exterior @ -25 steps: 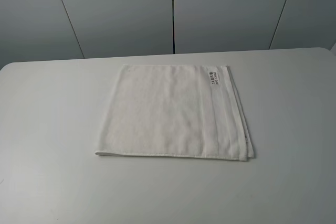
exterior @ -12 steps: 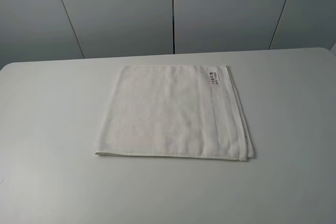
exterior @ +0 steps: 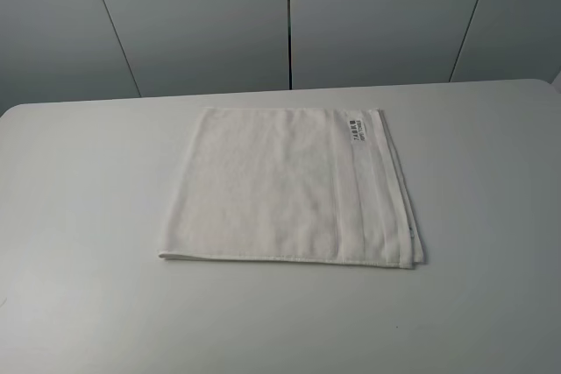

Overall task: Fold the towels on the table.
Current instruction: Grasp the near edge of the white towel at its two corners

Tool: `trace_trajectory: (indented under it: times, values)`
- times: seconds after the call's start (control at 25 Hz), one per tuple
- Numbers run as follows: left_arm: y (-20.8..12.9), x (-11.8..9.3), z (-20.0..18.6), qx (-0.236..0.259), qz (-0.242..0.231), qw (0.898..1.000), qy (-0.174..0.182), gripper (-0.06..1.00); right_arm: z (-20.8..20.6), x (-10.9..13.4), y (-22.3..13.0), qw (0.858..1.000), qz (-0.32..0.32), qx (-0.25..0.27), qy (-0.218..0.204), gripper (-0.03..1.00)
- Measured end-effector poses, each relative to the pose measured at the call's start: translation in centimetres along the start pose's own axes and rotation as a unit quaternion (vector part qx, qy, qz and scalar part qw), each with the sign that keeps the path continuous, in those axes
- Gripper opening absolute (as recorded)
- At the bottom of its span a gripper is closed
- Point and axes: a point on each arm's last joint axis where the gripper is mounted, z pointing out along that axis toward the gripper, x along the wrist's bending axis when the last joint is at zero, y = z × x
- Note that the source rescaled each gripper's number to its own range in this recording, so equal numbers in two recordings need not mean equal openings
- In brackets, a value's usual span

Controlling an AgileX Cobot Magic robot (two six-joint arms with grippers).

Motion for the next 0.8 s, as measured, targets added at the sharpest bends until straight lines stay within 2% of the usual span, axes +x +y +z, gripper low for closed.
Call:
trace_trajectory:
  times: [0.08,0.2,0.32,0.4,0.52,0.6,0.8]
  values:
    - [1.5,0.2,1.2,0.013,0.03,0.999,-0.004,0.98,1.5,-0.3,1.5,0.999,-0.016,0.031,0.008,1.0]
    - [3.6,0.3,3.5,0.041,0.069,0.997,-0.019,0.98,3.9,-0.1,3.3,0.996,-0.044,0.064,0.051,1.0]
    - [5.2,0.0,6.3,0.072,0.108,0.99,-0.053,0.98,6.5,0.5,4.7,0.987,-0.06,0.094,0.113,1.0]
    - [6.1,-0.5,8.4,0.095,0.141,0.982,-0.083,0.98,8.1,0.6,5.4,0.981,-0.071,0.113,0.14,1.0]
    - [6.5,-1.9,11.7,0.122,0.21,0.962,-0.122,0.98,10.6,0.6,5.9,0.972,-0.086,0.146,0.161,1.0]
    - [6.6,-3.2,13.7,0.132,0.251,0.948,-0.146,0.98,11.9,0.9,6.0,0.964,-0.118,0.159,0.176,1.0]
    - [6.0,-6.7,18.3,0.156,0.358,0.9,-0.192,0.98,14.7,2.2,5.7,0.944,-0.171,0.193,0.206,1.0]
